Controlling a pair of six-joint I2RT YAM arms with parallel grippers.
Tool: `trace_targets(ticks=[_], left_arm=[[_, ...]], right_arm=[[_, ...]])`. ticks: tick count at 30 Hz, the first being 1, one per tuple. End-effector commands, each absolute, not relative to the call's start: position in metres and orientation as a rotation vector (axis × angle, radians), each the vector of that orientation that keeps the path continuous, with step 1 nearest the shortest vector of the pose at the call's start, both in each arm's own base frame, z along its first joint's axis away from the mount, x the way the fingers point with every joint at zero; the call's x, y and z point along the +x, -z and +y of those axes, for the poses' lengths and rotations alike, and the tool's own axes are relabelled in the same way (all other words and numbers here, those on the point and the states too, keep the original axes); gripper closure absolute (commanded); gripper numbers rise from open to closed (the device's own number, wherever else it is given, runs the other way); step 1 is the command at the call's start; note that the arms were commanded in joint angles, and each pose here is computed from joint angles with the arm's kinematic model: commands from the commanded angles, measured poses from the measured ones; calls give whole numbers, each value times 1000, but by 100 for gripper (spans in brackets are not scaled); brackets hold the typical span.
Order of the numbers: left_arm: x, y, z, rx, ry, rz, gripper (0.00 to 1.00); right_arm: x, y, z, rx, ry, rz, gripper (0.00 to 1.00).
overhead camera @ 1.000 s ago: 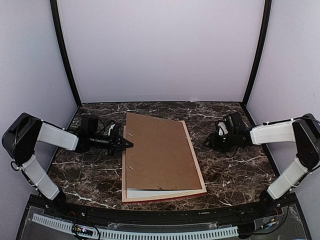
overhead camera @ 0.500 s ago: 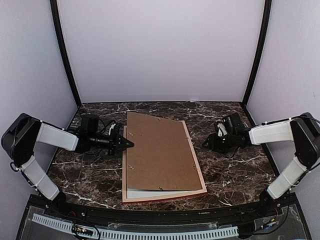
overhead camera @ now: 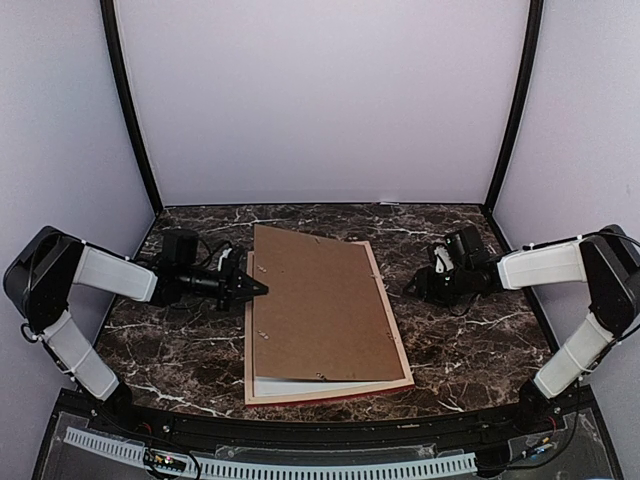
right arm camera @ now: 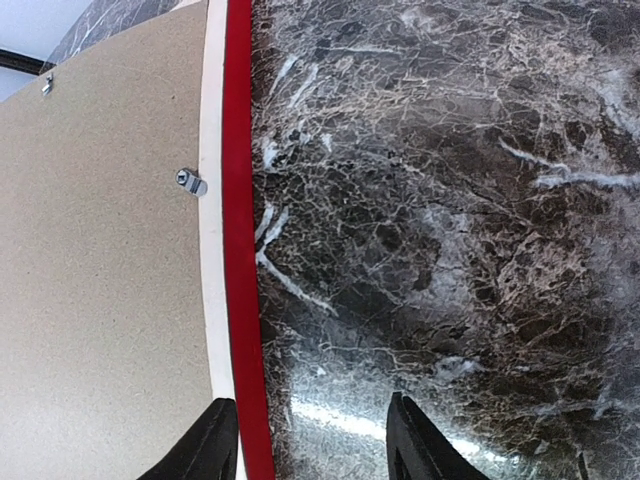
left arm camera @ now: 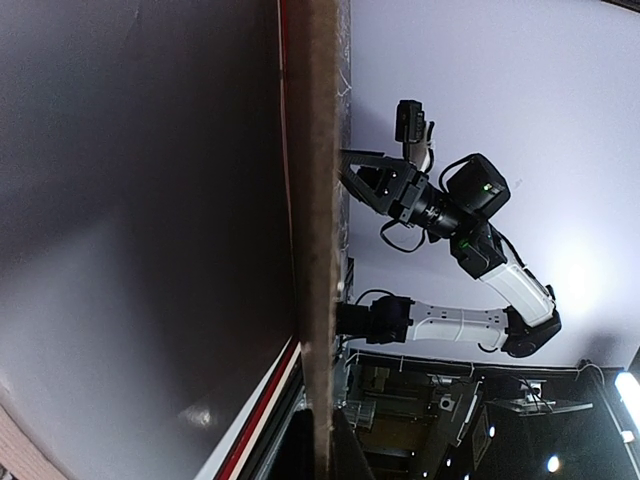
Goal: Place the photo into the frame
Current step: Place the backboard on the frame body.
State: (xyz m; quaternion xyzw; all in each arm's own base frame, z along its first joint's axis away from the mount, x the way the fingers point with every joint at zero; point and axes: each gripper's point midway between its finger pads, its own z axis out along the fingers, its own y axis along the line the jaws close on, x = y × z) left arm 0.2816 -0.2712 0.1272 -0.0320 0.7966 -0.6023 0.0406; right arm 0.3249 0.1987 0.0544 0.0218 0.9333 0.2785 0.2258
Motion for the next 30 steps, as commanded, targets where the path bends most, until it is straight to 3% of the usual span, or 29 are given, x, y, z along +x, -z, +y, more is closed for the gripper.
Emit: trace_targets(ticks=[1,8,15,30], left_arm=[[277,-144,-278,40,1917,2372,100],[279,-139,-279,28,1922,2387,100],[281,-133,-281,16,1923,2405,93],[285,-120,-281,2,1883,2451,65]], right_arm=[[327,-52,200,47,-787,2564,49],[328,-52,203,37,-806,2550,49],[329,-56,205,18,-813,2543,49],[337,-72,224,-84,-810,2501,48]])
